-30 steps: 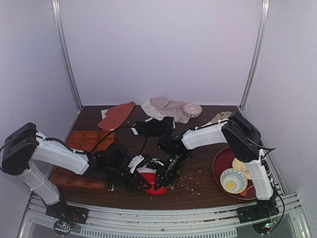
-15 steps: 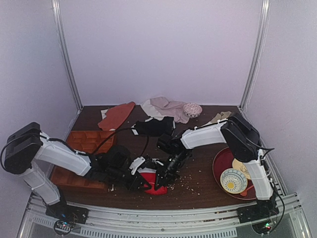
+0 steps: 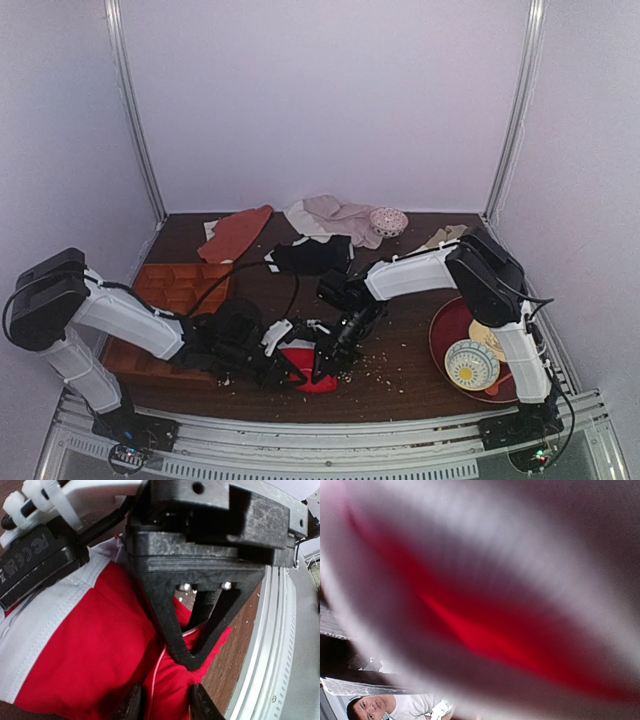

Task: Roll the underwear
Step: Roll the underwear at the center of the board.

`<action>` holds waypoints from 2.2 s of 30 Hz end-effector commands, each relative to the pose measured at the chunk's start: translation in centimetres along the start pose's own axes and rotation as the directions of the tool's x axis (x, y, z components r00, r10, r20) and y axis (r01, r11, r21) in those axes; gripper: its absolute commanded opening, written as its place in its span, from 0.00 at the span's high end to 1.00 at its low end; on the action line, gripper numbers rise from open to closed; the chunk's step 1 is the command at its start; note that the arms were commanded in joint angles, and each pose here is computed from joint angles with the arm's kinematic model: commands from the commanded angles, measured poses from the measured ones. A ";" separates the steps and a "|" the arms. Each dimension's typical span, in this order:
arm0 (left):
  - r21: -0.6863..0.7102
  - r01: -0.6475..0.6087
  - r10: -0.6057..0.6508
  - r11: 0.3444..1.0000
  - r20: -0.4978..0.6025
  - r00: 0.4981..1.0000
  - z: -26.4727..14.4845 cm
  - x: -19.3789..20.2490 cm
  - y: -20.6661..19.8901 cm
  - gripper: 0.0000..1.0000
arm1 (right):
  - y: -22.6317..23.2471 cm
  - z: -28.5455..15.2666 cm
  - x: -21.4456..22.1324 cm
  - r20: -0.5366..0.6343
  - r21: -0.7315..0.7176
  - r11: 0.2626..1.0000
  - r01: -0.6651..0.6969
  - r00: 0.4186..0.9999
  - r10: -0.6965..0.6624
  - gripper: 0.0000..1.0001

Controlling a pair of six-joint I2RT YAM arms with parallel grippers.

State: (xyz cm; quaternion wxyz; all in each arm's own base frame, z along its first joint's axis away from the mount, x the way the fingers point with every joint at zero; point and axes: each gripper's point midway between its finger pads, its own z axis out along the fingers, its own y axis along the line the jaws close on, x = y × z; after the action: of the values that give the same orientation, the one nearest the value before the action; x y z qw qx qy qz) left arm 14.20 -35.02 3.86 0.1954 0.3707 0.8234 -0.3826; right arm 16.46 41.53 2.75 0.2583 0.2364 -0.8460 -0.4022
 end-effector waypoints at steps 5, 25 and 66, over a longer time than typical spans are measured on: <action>-0.025 0.038 -0.040 0.999 -0.084 0.996 0.4 3.5 0.8 0.74 | -8.0 1.6 -0.4 0.029 0.248 0.962 -0.118 0.993 0.114 1.00; -0.103 0.234 -0.248 0.967 -0.146 0.958 0.0 5.8 1.7 1.00 | -8.0 1.3 -0.8 0.060 0.247 0.962 -0.118 0.992 0.107 1.00; -0.206 0.300 -0.340 0.931 -0.198 0.919 -0.3 6.5 2.6 1.00 | -0.2 -4.0 -6.5 0.400 0.038 0.999 -0.014 0.916 -0.002 0.90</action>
State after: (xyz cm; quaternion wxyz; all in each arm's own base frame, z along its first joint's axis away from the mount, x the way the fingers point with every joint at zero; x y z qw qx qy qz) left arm 14.22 -34.41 3.06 0.1309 0.2526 0.8838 -0.3714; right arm 23.12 42.72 3.21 0.0935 0.1491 -0.8821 -0.4370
